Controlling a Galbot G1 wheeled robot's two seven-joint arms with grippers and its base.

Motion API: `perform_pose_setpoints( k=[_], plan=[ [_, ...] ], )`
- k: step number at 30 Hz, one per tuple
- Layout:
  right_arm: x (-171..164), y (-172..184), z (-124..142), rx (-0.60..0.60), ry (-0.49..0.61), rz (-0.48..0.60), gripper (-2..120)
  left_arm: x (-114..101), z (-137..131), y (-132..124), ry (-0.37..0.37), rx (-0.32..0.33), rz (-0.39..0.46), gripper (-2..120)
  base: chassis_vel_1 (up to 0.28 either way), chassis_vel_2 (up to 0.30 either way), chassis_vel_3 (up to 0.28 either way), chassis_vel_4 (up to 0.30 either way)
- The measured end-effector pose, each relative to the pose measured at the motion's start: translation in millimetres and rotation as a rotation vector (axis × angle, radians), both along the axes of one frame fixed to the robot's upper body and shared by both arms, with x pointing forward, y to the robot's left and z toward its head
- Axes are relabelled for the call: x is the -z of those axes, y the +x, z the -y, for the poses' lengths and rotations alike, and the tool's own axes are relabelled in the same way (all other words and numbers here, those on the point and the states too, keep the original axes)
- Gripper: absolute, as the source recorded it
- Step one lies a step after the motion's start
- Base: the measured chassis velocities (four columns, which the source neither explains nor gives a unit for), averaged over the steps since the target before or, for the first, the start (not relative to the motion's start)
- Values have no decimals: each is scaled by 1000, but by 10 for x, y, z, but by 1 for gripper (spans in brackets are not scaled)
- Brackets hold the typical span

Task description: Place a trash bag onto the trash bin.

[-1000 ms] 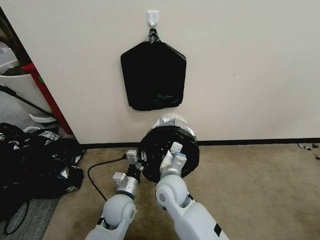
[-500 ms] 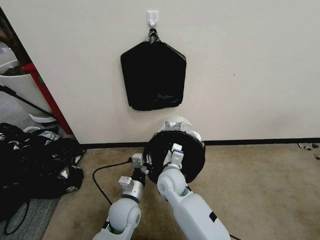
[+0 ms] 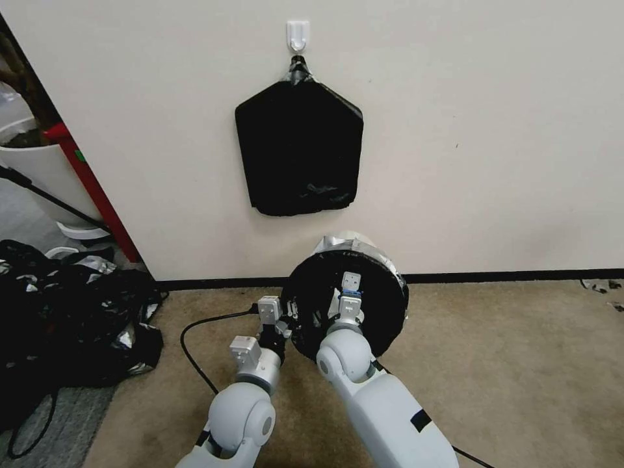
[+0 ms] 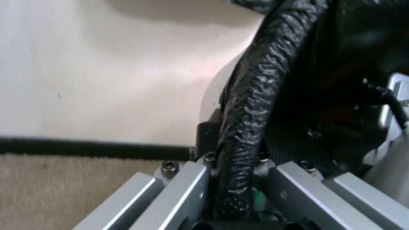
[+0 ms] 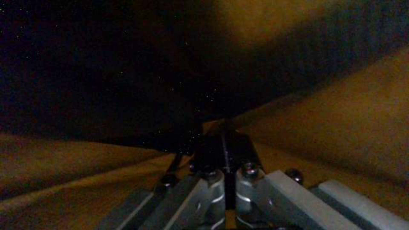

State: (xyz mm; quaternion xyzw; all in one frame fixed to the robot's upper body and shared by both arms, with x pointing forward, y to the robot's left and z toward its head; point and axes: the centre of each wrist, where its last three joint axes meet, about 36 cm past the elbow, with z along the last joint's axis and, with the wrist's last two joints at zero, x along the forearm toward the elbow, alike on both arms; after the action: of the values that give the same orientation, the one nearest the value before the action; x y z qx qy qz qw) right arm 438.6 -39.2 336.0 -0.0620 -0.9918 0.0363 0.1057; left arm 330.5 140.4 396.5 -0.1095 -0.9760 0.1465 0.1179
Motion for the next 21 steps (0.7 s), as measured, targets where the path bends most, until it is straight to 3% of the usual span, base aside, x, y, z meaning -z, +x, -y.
perform_pose_setpoints(
  k=[3, 9, 16, 18, 19, 21],
  plan=[
    [19, -64, -17, -22, -23, -7, 0, -69, -47, 45, -8, -16, -7, 0, 0, 0, 0, 0],
    [-133, -291, -34, -84, 46, -41, 0, -38, -86, 111, 6, -40, -8, 0, 0, 0, 0, 0],
    [-531, -768, 98, -275, 140, 22, 24, -10, -164, 242, 40, -74, -57, 0, 0, 0, 0, 0],
    [-651, -977, 200, -352, 142, 61, 36, -58, -203, 317, 29, -101, -140, 0, 0, 0, 0, 0],
    [-651, -977, 200, -352, 142, 61, 36, -58, -203, 317, 29, -101, -140, 0, 0, 0, 0, 0],
    [-715, -1138, 343, -414, 98, 171, 47, -166, -267, 410, -2, -140, -283, 0, 0, 0, 0, 0]
  ],
)
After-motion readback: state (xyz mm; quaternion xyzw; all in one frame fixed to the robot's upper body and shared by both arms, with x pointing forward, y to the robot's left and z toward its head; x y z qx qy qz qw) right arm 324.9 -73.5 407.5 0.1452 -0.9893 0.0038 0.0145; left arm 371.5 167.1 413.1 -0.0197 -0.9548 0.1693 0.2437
